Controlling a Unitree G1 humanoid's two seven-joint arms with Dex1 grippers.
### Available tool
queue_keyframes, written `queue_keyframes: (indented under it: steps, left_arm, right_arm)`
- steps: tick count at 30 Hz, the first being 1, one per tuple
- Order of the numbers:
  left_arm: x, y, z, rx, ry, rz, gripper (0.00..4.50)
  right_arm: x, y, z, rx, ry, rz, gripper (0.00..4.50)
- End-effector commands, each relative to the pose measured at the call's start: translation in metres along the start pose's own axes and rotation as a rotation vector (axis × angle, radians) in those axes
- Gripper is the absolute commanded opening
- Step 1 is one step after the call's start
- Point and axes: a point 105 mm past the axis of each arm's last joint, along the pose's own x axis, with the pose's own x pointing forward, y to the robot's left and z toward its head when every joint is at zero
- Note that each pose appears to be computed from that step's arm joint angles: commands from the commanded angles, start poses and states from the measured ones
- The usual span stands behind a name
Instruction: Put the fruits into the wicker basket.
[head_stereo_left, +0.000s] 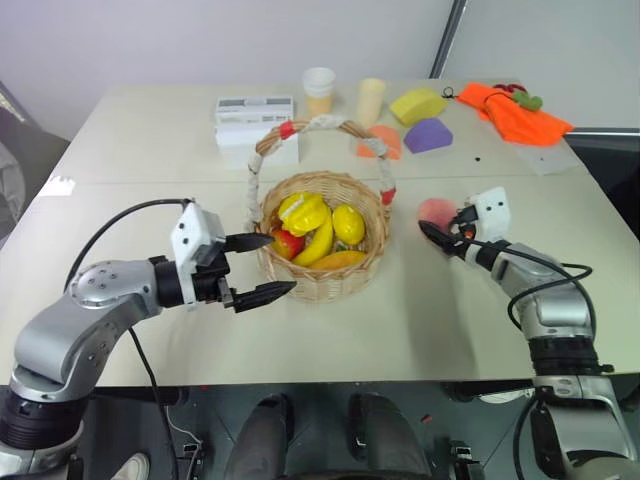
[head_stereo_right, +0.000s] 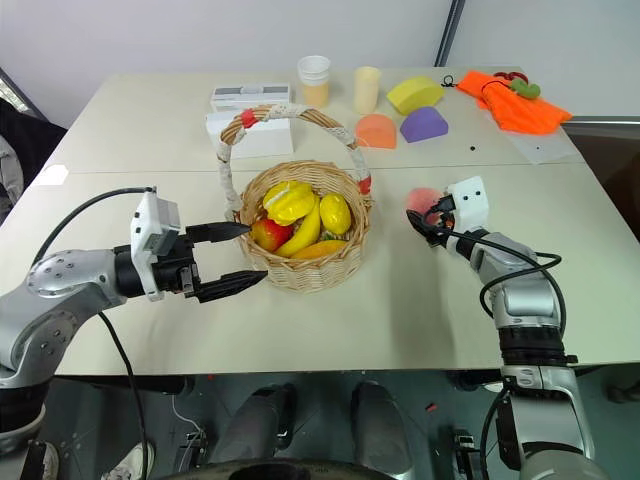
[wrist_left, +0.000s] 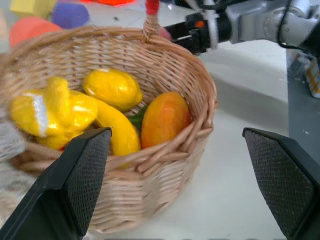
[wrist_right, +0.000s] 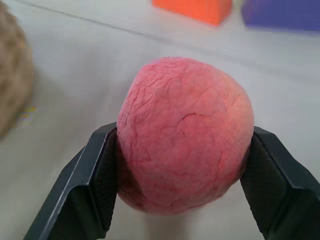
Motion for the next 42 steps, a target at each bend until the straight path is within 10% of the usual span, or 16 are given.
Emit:
queue_keyframes:
  steps: [1, 10, 18, 21, 34, 42]
  left_arm:
    - [-0.013, 0.007, 0.001, 0.05, -0.044, 0.051, 4.5]
    - [-0.029, 0.023, -0.013, 0.036, -0.085, 0.11, 4.5]
    - [-0.024, 0.02, -0.016, 0.029, -0.106, 0.1, 4.5]
    - [-0.025, 0.018, -0.018, 0.03, -0.1, 0.11, 4.5]
    - [-0.025, 0.014, -0.019, 0.018, -0.111, 0.119, 4.5]
    - [-0.019, 0.016, -0.016, 0.007, -0.134, 0.094, 4.5]
  right_arm:
    - [-0.032, 0.003, 0.034, -0.108, -0.107, 0.075, 2.81]
    - [-0.1, 0.098, 0.081, -0.054, -0.193, 0.644, 2.81]
    - [-0.019, 0.159, 0.106, -0.075, -0.244, 0.55, 2.81]
    - [-0.008, 0.172, 0.107, -0.089, -0.245, 0.538, 4.24]
    - [-0.068, 0.127, 0.077, -0.048, -0.211, 0.611, 4.44]
    - [-0.02, 0.09, 0.087, 0.012, -0.286, 0.338, 4.44]
